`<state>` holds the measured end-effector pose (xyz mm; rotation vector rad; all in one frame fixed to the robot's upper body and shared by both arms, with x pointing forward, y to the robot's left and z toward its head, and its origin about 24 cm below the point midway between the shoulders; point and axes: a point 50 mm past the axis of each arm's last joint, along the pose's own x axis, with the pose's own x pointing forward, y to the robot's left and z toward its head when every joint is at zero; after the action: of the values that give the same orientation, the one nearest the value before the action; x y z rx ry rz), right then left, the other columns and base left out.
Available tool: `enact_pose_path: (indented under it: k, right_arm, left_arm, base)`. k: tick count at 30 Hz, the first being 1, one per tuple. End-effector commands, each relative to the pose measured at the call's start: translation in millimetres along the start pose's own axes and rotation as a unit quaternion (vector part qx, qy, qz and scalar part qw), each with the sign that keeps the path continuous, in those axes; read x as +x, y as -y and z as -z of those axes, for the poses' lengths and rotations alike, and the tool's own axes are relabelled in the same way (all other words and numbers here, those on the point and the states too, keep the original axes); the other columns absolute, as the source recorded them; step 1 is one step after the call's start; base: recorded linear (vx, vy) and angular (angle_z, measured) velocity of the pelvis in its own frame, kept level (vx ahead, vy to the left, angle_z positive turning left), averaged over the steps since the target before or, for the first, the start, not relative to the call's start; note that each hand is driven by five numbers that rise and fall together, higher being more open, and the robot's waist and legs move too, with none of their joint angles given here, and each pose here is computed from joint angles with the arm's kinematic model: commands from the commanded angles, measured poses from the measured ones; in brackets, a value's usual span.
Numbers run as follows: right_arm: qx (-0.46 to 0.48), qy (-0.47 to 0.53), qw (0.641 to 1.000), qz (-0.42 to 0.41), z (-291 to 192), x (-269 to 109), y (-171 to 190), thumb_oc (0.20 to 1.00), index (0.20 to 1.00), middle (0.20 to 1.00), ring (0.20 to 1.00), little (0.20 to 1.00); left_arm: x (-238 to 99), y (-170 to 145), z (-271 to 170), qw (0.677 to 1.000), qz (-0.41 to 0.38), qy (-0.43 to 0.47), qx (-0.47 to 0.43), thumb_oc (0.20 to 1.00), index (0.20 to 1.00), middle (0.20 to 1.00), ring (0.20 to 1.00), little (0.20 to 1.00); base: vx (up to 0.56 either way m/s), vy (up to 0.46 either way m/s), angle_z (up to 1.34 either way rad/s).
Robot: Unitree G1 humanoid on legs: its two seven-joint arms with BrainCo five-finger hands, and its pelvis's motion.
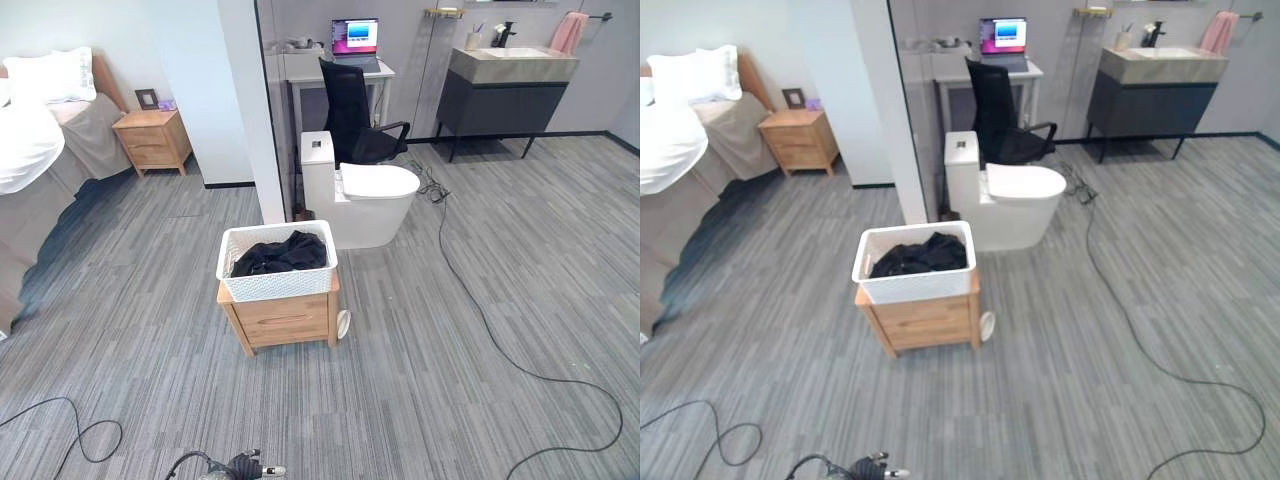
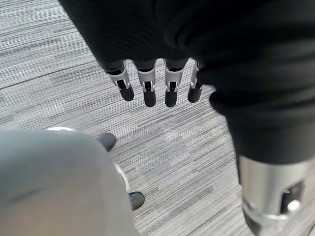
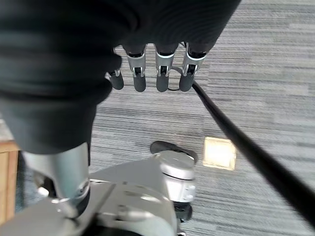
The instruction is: Grab the laundry basket,head to the washer,open it,put in the laundry and shut it.
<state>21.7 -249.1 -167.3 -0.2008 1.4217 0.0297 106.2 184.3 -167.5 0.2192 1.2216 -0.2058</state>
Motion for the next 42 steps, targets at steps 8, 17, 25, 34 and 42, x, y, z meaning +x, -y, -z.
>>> enact_pose_path:
  k: [8, 17, 25, 34, 42]
  right_arm:
    - [0.078, -0.002, 0.996, -0.036, 0.7, 0.9, -9.9, 1.0, 1.0, 1.0, 1.0, 1.0]
    - [0.096, -0.018, 0.995, 0.035, 8.4, -4.0, 19.0, 1.0, 1.0, 1.0, 1.0, 1.0]
    - [0.066, 0.032, 0.996, 0.046, -20.0, -5.6, 39.4, 1.0, 1.0, 1.0, 1.0, 1.0]
    - [0.045, 0.056, 0.997, 0.036, -44.1, -4.3, 39.3, 1.0, 1.0, 1.0, 1.0, 1.0]
    - [0.012, 0.107, 0.994, 0.024, -72.9, -6.3, 40.7, 1.0, 1.0, 1.0, 1.0, 1.0]
  left_arm:
    - [-1.3, -28.2, -24.6, 0.999, -0.037, 0.024, -0.009, 1.0, 1.0, 1.0, 1.0, 1.0]
    - [-1.2, -34.5, -52.7, 0.997, -0.058, 0.057, -0.012, 1.0, 1.0, 1.0, 1.0, 1.0]
    - [-1.0, -32.7, -48.4, 0.997, -0.056, 0.053, -0.014, 1.0, 1.0, 1.0, 1.0, 1.0]
    - [-6.4, -55.9, -48.4, 0.993, -0.092, 0.068, -0.041, 1.0, 1.0, 1.0, 1.0, 1.0]
    - [-6.3, -54.5, -58.0, 0.993, -0.084, 0.08, -0.014, 1.0, 1.0, 1.0, 1.0, 1.0]
  base:
    - [-0.01, -0.056, -0.05]
    - [-0.02, -0.078, 0.15]
    - [0.29, 0.147, 0.12]
    - [0.39, 0.181, -0.35]
    - [0.3, 0.345, -0.04]
